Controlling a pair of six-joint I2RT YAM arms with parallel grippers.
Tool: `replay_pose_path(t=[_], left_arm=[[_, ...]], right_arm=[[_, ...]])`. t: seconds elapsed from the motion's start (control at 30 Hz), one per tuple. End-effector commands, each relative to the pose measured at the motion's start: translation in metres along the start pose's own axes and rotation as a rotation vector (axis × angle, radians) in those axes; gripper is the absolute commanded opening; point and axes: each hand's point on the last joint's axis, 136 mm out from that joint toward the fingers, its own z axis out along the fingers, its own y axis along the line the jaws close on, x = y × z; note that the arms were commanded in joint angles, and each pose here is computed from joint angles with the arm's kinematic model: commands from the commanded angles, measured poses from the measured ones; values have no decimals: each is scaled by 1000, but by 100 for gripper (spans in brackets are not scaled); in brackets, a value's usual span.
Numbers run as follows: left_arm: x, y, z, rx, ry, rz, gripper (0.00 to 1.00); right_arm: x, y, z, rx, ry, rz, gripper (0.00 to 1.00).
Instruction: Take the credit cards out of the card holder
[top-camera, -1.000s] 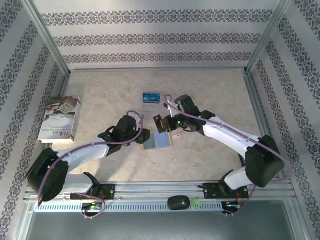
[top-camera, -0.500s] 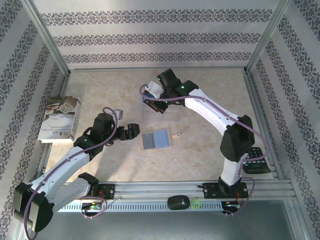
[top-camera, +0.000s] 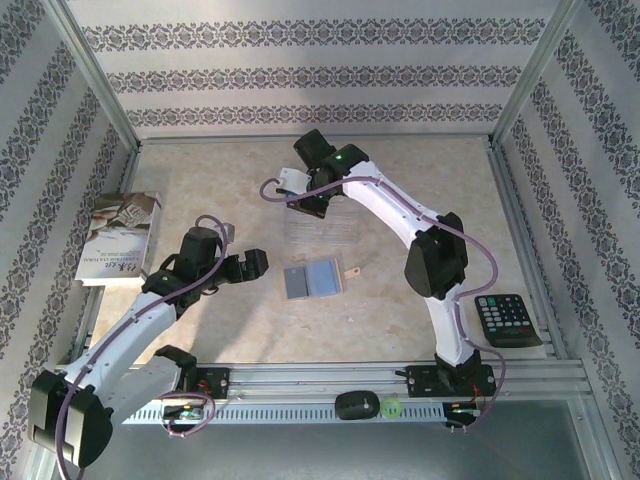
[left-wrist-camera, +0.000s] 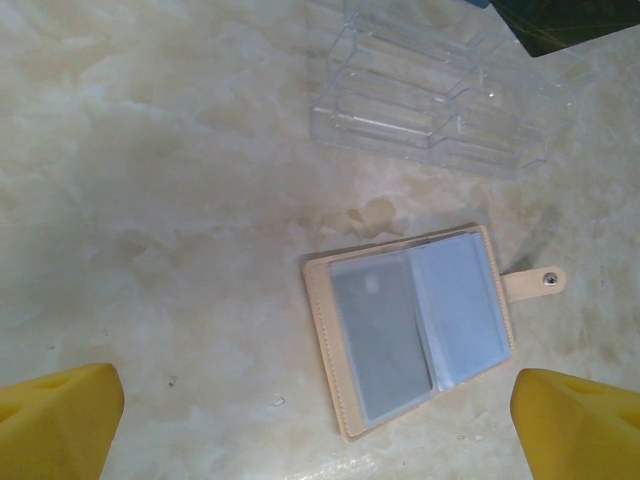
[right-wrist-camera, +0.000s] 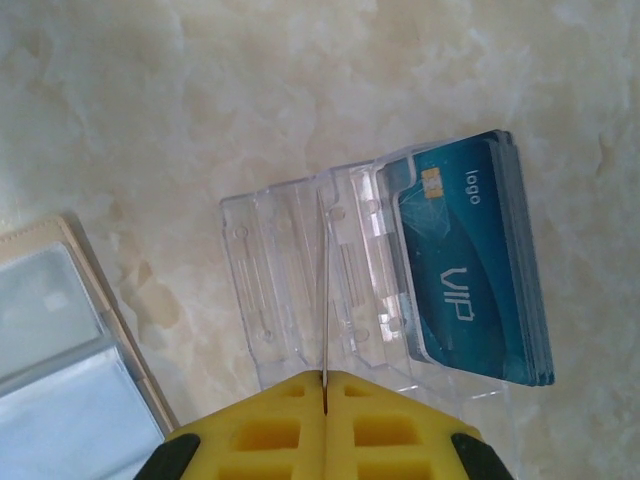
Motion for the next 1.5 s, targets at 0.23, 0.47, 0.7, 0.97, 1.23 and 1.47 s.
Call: replay_pose_path(t=[0.23, 0.47, 0.7, 0.97, 1.23, 1.47], left_arm=[[-6, 4, 4, -2, -6, -11, 99], [-5, 4, 4, 5, -5, -20, 99], [-3, 5, 6, 2, 0, -24, 99], [-3, 5, 9, 9, 7, -26, 99], [-2, 6, 9, 10, 9, -27, 99], [-2, 4, 10, 20, 9, -26, 99]], right_arm=[[4, 13, 20, -58, 58, -71, 0], [8, 5, 32, -10, 100, -102, 0], [6, -1, 36, 22, 105, -136, 0], [7, 6, 47, -2, 109, -153, 0], [9, 8, 58, -12, 117, -155, 0], [-5, -18, 57, 134, 56, -132, 24]])
